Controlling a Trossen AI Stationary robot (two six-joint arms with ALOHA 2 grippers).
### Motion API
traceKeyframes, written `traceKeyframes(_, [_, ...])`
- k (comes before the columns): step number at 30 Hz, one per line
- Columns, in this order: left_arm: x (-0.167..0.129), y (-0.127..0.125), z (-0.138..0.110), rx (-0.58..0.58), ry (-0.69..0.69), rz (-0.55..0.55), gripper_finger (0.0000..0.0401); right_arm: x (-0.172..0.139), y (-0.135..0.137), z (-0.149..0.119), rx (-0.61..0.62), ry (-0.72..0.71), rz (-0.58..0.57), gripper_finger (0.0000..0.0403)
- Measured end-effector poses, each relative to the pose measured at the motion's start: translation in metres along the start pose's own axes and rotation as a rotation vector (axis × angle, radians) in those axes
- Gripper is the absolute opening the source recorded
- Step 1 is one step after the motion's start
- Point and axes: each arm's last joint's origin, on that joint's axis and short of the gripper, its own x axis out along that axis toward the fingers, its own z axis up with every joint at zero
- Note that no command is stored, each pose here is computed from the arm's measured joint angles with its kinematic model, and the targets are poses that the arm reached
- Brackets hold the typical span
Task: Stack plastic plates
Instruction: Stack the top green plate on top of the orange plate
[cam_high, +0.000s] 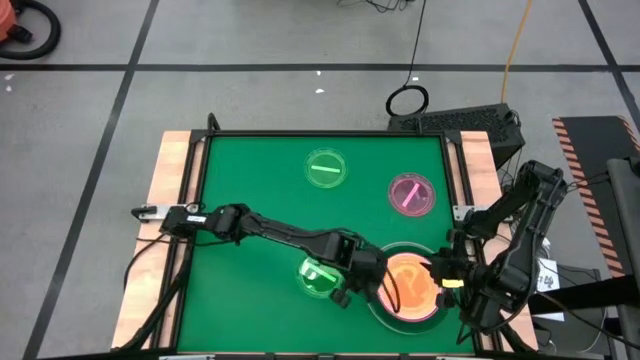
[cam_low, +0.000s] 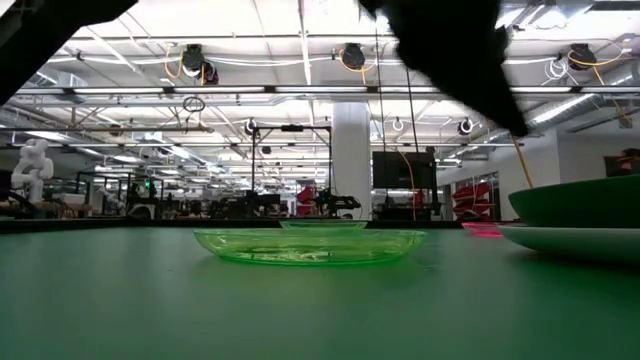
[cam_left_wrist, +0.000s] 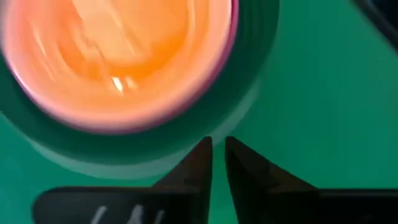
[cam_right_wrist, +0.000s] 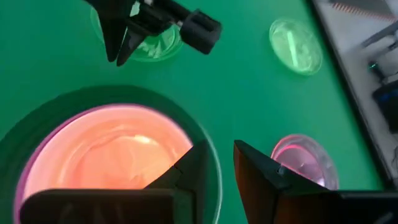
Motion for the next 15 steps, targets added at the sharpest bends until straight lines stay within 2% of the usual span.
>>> traceKeyframes(7, [-0.003, -0.001, -0.036, -0.148, 0.313, -0.086, 0.0018, 0.015, 0.006, -0.008, 0.005, -0.051, -0.032, 0.0075])
traceKeyframes(10, [-0.039, 0.004, -0.035, -0.178, 0.321, -0.059, 0.0011, 0.022, 0.01, -0.013, 0.007, -0.054, -0.029, 0.0075])
traceKeyframes(15, [-0.105, 0.012, -0.028, -0.213, 0.211, 0.004, 0.0009, 0.031, 0.013, -0.022, -0.005, -0.046, -0.04, 0.0075])
